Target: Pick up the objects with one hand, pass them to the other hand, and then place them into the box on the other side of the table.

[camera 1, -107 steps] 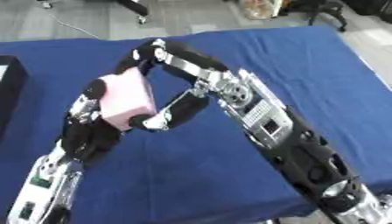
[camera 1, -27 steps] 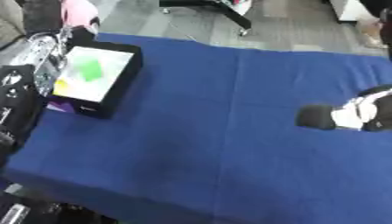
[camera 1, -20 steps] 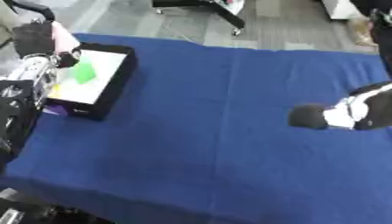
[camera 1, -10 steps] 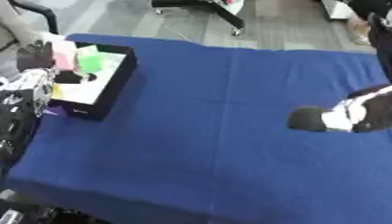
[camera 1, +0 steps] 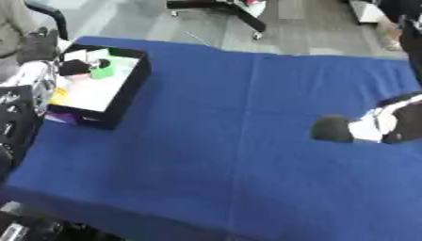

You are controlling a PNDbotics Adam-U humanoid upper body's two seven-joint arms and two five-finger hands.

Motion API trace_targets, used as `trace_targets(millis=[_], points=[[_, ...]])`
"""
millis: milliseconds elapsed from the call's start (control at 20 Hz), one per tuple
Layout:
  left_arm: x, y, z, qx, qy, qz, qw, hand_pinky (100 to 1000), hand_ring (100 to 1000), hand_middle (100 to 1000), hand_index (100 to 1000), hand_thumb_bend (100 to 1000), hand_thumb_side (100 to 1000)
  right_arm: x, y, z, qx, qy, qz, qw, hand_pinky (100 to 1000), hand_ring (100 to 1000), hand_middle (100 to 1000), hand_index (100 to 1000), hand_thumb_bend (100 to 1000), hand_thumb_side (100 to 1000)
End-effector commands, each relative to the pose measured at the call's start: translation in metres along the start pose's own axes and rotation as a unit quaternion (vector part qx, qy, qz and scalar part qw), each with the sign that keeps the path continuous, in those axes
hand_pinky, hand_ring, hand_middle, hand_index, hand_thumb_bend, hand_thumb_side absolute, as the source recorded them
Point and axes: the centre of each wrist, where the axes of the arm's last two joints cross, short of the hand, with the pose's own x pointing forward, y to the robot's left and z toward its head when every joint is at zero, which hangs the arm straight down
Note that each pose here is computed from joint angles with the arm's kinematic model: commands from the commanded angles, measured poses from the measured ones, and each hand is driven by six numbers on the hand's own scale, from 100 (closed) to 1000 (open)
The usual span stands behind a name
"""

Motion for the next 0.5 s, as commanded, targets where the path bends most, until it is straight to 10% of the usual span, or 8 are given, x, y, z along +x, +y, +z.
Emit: trace_targets(millis=[50,350,500], points=[[-0.011,0.044,-0.007,0.058,-0.009,0.018,0.998,987,956,949,1000,1000,882,0.004,-0.007,-0.001,0.001,-0.011,0.015,1.000,884,932,941,952,846,598],[-0.006,0.097,0.013,0.150,-0.061,0.102,0.981,992,871,867,989,852,800,0.001,-0.015,0.003,-0.010,-0.002,0.034,0.999,884,930,938,953,837,612],[0.002,0.128,0.043,0.208,-0.135,0.240,0.938,992,817,820,949,772,744,-0.004,-0.025,0.010,-0.037,0.019,0.052,0.998,882,927,929,947,838,622]])
